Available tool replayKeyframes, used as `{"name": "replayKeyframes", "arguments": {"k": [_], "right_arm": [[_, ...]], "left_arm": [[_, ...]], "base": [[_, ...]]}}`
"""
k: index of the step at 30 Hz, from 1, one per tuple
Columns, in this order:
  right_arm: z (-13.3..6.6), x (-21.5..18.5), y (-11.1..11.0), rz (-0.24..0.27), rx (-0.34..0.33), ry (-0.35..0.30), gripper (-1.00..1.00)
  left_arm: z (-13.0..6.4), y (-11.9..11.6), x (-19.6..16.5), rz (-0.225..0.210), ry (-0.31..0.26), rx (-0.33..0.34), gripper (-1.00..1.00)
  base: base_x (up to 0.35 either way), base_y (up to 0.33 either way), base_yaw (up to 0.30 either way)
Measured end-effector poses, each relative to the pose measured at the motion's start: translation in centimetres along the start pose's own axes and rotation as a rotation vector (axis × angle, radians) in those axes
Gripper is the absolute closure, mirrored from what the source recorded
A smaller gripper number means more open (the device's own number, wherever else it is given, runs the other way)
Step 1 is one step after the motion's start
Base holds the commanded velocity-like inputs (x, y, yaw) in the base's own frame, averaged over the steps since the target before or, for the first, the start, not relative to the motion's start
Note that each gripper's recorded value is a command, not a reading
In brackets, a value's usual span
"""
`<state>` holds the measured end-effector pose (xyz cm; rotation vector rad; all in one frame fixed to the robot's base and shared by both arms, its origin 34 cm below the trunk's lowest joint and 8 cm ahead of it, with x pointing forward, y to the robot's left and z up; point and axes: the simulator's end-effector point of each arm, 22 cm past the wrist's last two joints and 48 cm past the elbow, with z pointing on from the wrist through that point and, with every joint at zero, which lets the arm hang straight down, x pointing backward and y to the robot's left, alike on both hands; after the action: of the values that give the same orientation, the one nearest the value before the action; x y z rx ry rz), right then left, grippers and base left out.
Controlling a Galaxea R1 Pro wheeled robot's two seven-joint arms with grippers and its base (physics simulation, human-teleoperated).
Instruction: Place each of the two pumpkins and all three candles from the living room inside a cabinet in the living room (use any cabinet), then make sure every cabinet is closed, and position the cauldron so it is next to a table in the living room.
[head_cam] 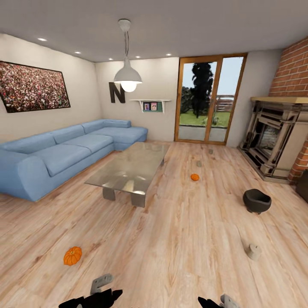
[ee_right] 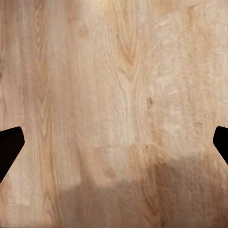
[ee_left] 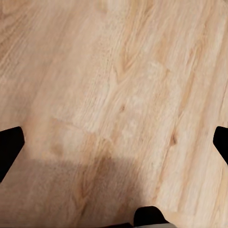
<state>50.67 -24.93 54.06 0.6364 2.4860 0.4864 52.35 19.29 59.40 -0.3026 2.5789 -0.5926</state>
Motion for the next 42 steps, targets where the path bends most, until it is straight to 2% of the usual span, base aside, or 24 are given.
{"name": "replayKeyframes", "arguments": {"k": [11, 19, 23, 31, 42], "right_arm": [[-0.02, 0.01, -0.06, 0.001, 0.001, 0.001, -1.0], [-0.08, -0.08, 0.0, 0.0, -0.005, -0.001, -1.0], [-0.08, -0.11, 0.02, 0.0, -0.007, -0.001, -1.0], [-0.12, -0.25, 0.19, -0.001, -0.013, -0.005, -1.0], [-0.12, -0.3, 0.26, -0.001, -0.015, -0.006, -1.0]], "left_arm": [[-0.01, 0.12, 0.03, -0.003, 0.0, -0.002, -1.0], [-0.04, 0.14, 0.0, -0.003, -0.002, -0.002, -1.0], [-0.04, 0.14, -0.01, -0.004, -0.002, -0.002, -1.0], [-0.12, 0.19, -0.17, -0.003, -0.005, -0.003, -1.0], [-0.14, 0.18, -0.23, -0.003, -0.007, -0.003, -1.0]], "base": [[0.012, 0.289, 0.274], [0.208, 0.264, 0.164], [0.254, 0.251, -0.017], [0.225, 0.269, -0.226], [0.074, 0.327, -0.105]]}}
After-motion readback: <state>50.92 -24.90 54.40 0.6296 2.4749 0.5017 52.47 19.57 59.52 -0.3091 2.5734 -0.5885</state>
